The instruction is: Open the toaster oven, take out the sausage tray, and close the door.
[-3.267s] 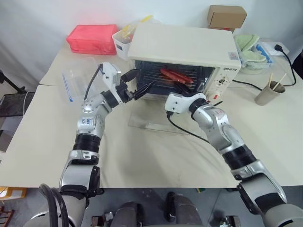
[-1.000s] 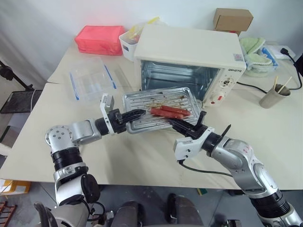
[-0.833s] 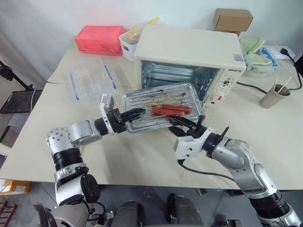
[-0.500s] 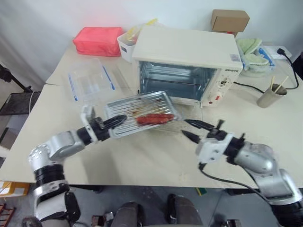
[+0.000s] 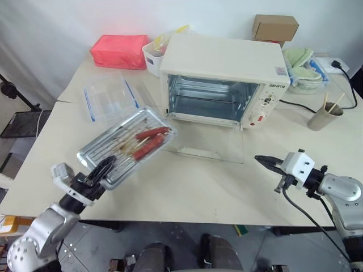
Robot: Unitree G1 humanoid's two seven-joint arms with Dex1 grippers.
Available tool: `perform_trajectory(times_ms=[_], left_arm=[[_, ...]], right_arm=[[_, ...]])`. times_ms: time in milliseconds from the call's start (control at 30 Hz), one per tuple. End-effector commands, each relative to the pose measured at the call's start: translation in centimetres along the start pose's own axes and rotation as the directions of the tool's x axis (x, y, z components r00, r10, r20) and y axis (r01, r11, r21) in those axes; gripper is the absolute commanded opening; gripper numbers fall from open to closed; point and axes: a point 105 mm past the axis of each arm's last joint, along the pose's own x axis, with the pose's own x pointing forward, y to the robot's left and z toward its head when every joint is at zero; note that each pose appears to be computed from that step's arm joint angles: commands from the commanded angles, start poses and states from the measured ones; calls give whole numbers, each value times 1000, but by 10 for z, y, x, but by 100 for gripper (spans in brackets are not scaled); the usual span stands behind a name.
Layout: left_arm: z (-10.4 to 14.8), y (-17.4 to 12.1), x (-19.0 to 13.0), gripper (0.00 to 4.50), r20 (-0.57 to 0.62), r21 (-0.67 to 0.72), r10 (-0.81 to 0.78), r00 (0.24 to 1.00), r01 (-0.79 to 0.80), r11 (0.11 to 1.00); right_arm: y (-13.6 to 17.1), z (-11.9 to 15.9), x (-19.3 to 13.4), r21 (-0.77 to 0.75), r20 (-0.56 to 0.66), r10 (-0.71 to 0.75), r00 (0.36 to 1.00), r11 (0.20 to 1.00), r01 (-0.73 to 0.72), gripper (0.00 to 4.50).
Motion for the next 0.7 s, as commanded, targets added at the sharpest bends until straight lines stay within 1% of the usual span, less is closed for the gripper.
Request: perform_trajectory(times_ms=[33, 100, 133, 200, 267, 367, 467, 567, 633, 700], left_arm=[[5, -16, -9, 0, 159, 16, -32, 987, 29, 999], [5, -16, -12, 0, 245, -16, -16, 969, 21, 1000], [5, -16, -13, 0, 269, -28, -7, 963, 16, 999], [6, -16, -14, 0, 324, -58, 7, 946, 13, 998], [4, -17, -15, 0, 331, -61, 9, 944, 12, 998], [5, -21, -13, 0, 346, -56, 3, 938, 17, 998], [5, -20, -12, 0, 330, -49, 4, 944, 13, 999], [1, -21, -8, 0, 301, -42, -2, 954, 16, 999], [-2, -20, -6, 0, 278, -40, -4, 961, 16, 999], [-2, -20, -4, 0, 272, -45, -3, 962, 16, 999]], right_arm=[[5, 0, 14, 99, 56, 70, 996, 992, -75, 4], [10, 3, 27, 142, 99, 102, 990, 983, -116, 4], [11, 4, 30, 143, 111, 107, 988, 982, -122, 4], [16, 16, 39, 130, 161, 137, 977, 979, -159, 4], [19, 31, 44, 104, 222, 154, 963, 978, -180, 4], [12, 50, 45, 104, 289, 118, 950, 983, -154, 4], [-2, 73, 38, 82, 374, 53, 926, 993, -90, 4], [-15, 88, 33, 98, 413, -6, 911, 994, -38, 4], [-28, 106, 27, 100, 487, -77, 870, 994, 32, 4], [-41, 119, 23, 137, 522, -140, 842, 987, 79, 4]])
